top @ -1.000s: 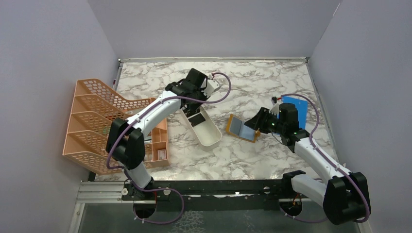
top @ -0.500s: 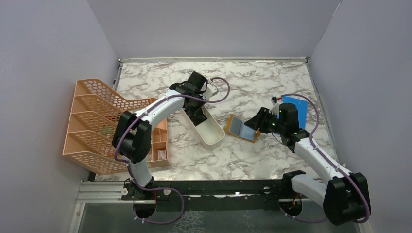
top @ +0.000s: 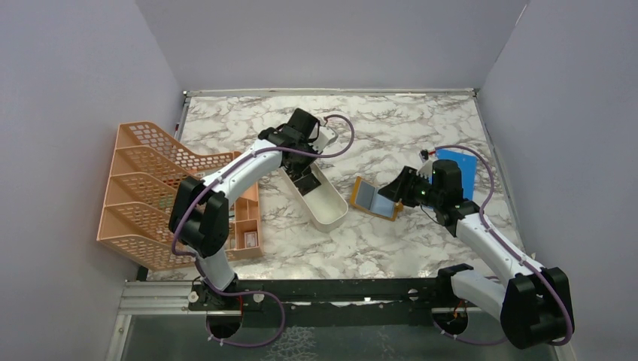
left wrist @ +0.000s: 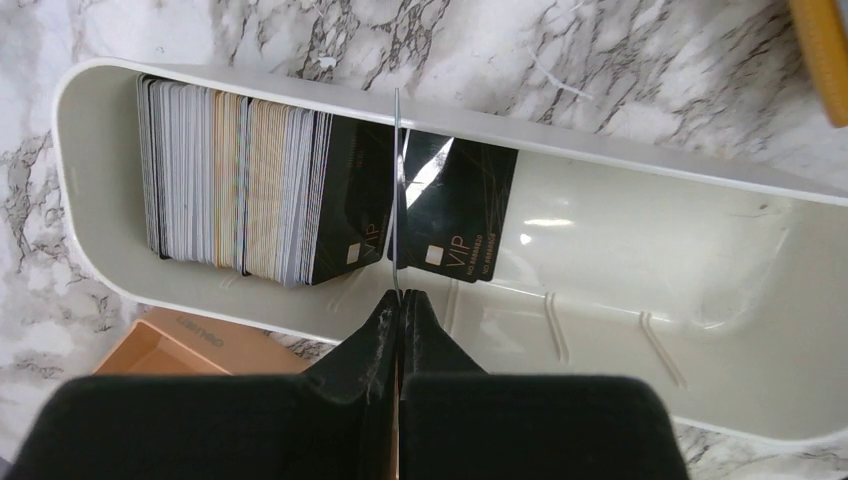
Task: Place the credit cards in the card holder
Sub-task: Pick up the credit card from the storage box, then insert the credit card into the card holder.
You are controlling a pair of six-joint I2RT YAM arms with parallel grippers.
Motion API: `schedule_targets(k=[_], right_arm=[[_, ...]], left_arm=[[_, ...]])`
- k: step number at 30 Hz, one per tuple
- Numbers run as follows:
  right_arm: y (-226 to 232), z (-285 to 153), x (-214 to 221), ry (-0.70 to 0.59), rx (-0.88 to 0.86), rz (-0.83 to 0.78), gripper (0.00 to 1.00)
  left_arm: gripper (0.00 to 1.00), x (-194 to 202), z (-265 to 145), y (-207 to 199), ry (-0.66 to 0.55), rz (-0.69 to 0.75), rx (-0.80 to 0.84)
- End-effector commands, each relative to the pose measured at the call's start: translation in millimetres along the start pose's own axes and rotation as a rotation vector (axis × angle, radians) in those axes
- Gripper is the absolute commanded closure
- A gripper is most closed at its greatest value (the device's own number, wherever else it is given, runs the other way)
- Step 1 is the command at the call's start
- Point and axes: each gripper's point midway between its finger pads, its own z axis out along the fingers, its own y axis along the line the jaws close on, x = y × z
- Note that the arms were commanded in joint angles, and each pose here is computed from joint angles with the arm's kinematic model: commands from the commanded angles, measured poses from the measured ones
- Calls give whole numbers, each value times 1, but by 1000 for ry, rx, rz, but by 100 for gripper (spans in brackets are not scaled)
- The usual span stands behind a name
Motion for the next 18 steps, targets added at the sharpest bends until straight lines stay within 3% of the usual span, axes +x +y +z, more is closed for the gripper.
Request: schedule_targets(k=[1,5,12,18], right_arm=[[8,-3,-4,5,-20,-23,48],[7,-5,0,13,-19,-29,48],[-11,-11,17,38,49,-10,48],[-21,-8,15,22,104,1,48]], left_arm=[[100,-47,-45,-9,-202,-64,57],[100,-60,-64,-26,-270,-119,150],[100,-85,-84,-84,-366,-221,467],[100,-114,-80,-122,-404,-301,641]])
